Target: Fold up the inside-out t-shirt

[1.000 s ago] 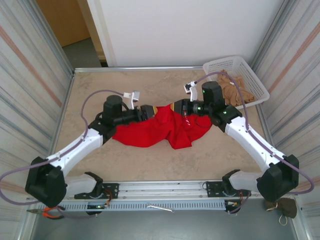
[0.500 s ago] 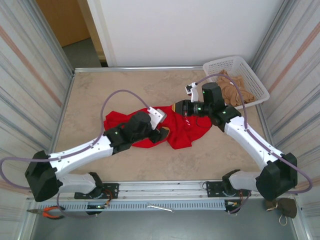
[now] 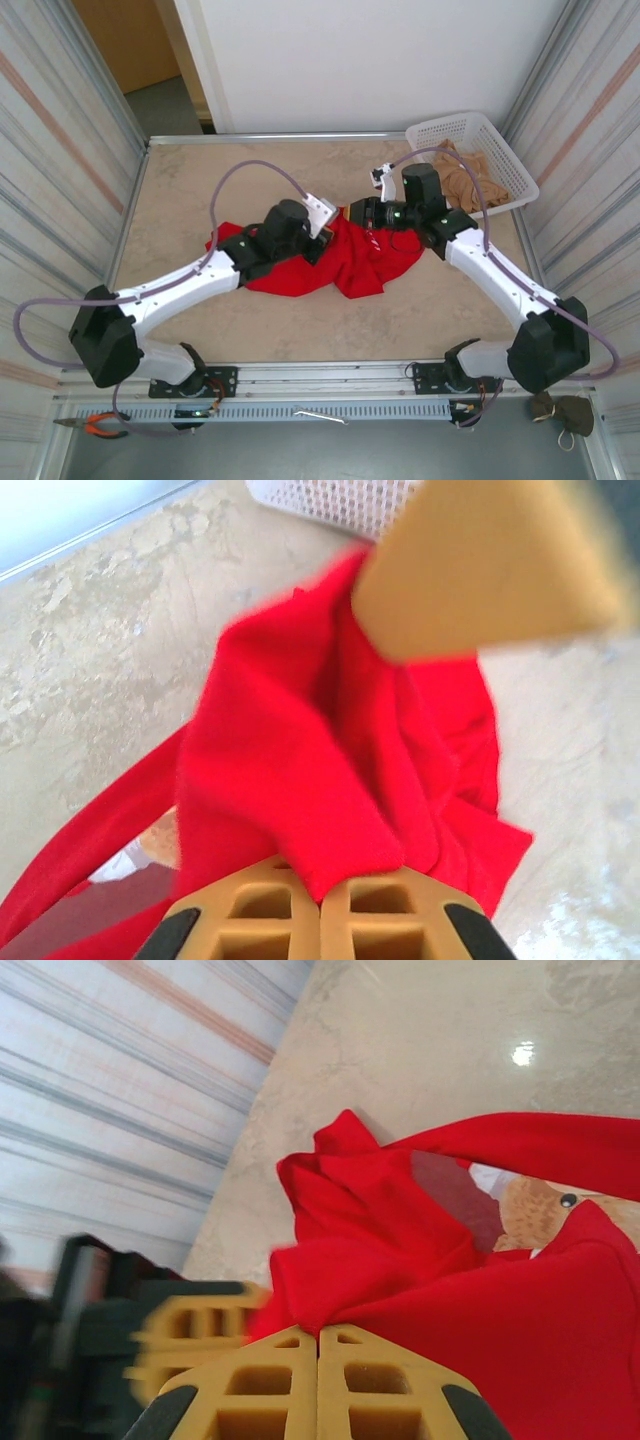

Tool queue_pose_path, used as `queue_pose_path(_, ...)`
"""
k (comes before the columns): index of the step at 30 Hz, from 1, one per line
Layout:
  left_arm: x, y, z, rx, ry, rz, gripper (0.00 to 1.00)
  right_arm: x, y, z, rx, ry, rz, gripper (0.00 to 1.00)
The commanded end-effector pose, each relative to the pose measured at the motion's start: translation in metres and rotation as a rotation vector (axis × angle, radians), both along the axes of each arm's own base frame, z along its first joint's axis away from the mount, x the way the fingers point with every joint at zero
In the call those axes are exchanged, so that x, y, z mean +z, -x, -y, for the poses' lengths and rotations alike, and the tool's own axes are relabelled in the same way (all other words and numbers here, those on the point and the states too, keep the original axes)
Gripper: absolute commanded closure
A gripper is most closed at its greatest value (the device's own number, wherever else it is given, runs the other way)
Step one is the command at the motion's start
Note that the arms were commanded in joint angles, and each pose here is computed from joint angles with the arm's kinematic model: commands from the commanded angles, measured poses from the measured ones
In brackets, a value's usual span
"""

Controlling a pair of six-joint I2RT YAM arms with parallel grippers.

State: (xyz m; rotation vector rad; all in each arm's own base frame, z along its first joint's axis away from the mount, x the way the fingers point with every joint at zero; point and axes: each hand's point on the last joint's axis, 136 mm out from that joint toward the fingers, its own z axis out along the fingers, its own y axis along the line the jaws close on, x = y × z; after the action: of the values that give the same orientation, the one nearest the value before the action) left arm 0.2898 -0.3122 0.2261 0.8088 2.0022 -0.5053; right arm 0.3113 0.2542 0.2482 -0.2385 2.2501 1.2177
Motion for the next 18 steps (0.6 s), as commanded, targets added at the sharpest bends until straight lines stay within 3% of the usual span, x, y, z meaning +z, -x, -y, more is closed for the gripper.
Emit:
queue_pose_path(1,0.063,0.009,0.001,-0.082,0.247,-0.078,1.0,-0.015,-0.019,0.006,-0.048,-0.009,-0.039,1.0)
queue_pose_path(2,0.075,0.009,-0.002,-0.099,0.317,-0.117,1.0,-0.02,-0.026,0.009,-0.068,-0.008,-0.056,1.0)
queue_pose_path(3,0.085,0.008,-0.006,-0.111,0.382,-0.153,1.0,-0.025,-0.034,0.012,-0.086,-0.012,-0.069,0.93)
queue_pose_path(5,0.103,0.006,-0.014,-0.129,0.484,-0.193,1.0,-0.033,-0.043,0.016,-0.112,-0.015,-0.088,0.61)
queue_pose_path(6,0.11,0.004,-0.018,-0.131,0.529,-0.211,1.0,-0.033,-0.046,0.018,-0.121,-0.017,-0.091,0.49)
queue_pose_path(7,0.115,0.001,-0.023,-0.129,0.567,-0.223,1.0,-0.033,-0.046,0.02,-0.127,-0.017,-0.089,0.45)
queue_pose_path(11,0.128,-0.007,-0.037,-0.13,0.692,-0.26,1.0,-0.023,-0.034,0.03,-0.157,-0.007,-0.057,0.41)
queue_pose_path(18,0.129,-0.008,-0.038,-0.145,0.723,-0.285,1.0,-0.012,0.001,0.039,-0.186,0.023,0.001,0.39)
